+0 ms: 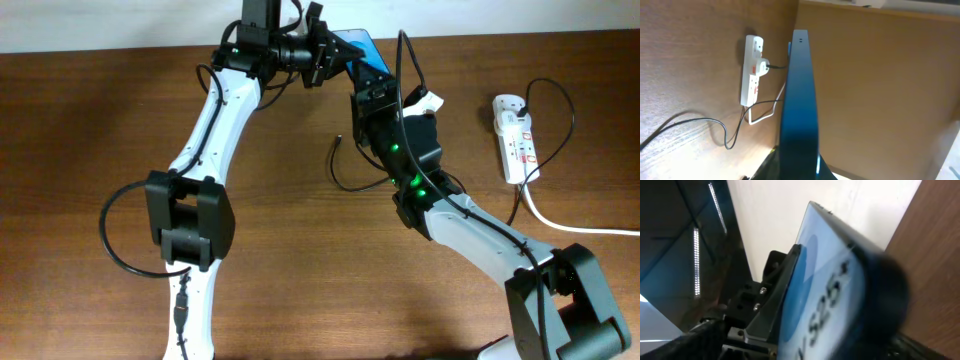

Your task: Plug charger to phone and switch on socket

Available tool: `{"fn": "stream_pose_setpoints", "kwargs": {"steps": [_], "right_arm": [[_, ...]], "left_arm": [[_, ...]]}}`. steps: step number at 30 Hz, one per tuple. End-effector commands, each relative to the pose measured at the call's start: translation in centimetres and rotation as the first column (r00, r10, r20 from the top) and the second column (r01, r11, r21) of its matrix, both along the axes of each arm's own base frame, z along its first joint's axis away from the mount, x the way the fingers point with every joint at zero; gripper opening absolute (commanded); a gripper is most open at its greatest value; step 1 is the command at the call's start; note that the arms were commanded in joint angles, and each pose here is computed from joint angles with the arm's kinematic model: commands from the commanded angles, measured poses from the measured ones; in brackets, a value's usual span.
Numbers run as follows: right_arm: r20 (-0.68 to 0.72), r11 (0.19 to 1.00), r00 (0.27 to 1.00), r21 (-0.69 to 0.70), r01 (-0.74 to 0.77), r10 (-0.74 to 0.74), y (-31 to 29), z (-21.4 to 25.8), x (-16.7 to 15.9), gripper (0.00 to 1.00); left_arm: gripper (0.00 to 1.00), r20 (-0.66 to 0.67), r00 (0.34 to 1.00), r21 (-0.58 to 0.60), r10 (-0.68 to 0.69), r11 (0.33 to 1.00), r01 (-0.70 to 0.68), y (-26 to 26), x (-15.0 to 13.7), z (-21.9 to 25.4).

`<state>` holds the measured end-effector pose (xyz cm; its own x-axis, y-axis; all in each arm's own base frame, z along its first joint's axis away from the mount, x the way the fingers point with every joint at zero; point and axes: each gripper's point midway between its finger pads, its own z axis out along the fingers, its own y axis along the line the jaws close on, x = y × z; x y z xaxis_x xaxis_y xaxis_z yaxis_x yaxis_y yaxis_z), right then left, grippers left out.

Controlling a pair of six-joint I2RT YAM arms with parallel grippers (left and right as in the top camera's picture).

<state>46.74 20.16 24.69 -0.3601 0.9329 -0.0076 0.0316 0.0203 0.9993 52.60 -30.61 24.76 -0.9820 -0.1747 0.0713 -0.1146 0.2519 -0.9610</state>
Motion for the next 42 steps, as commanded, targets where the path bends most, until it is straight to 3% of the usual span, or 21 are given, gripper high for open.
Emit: {"fn": "stream_pose_setpoints", "kwargs": {"steps": [1, 4, 8, 13, 18, 23, 28, 30, 33, 42], "right_arm": [[-0.003, 0.999, 1.0, -0.045, -0.023, 0.023, 0.0, -0.5, -0.1, 0.99], [0.026, 0.981, 0.99, -0.144, -0.134, 0.139, 0.8, -0.7, -0.5, 0.99], [-0.058, 0.94, 0.951, -0.145, -0.308, 0.303, 1.8, -2.7, -1.8, 0.98], [-0.207, 0.84, 0.872, -0.243, -0.485, 0.443, 1.2, -7.2, -4.0, 0.98], [-0.38, 0.74, 0.806, -0.343, -0.579, 0.454, 0.3, -11.0, -6.4, 0.98], [-0.506, 0.558, 0.782, -0.553, -0.618, 0.365, -2.0, -7.4, -5.9, 0.98], [-0.406, 0.454, 0.842, -0.712, -0.535, 0.356, -2.7, -2.5, -3.7, 0.98], [-0.373, 0.465, 0.885, -0.754, -0.464, 0.277, -3.8, -2.1, -2.2, 0.98], [-0.382, 0.466, 0.882, -0.749, -0.471, 0.276, -3.5, -3.7, -1.1, 0.98], [-0.572, 0.482, 0.749, -0.58, -0.657, 0.333, 1.4, -17.1, 0.3, 0.63]], "left_arm": [[0.0, 0.074, 0.997, 0.002, 0.031, 1.0, -0.031, 2.9, 1.3, 1.0], [0.0, 0.077, 0.994, 0.031, 0.074, 0.997, -0.076, 7.3, 2.5, 0.1], [0.0, 0.005, 0.993, 0.082, 0.116, 0.99, -0.116, 11.3, 2.3, -1.9], [0.0, 0.077, 0.996, -0.013, 0.053, 0.999, -0.052, 14.0, 1.8, -0.1], [0.0, 0.137, 0.989, -0.183, -0.048, 0.98, 0.073, 16.2, -0.1, 2.9], [0.0, 0.165, 0.983, -0.235, -0.084, 0.964, 0.122, 16.6, -0.9, 3.9], [0.0, 0.167, 0.982, -0.238, -0.087, 0.963, 0.126, 16.5, -1.0, 4.0], [0.0, 0.167, 0.982, -0.238, -0.088, 0.963, 0.127, 16.5, -1.0, 4.0], [0.0, 0.167, 0.982, -0.238, -0.089, 0.963, 0.128, 16.4, -1.0, 4.0], [0.0, 0.188, 0.978, -0.233, -0.089, 0.963, 0.132, 16.4, -1.0, 4.0]]}}
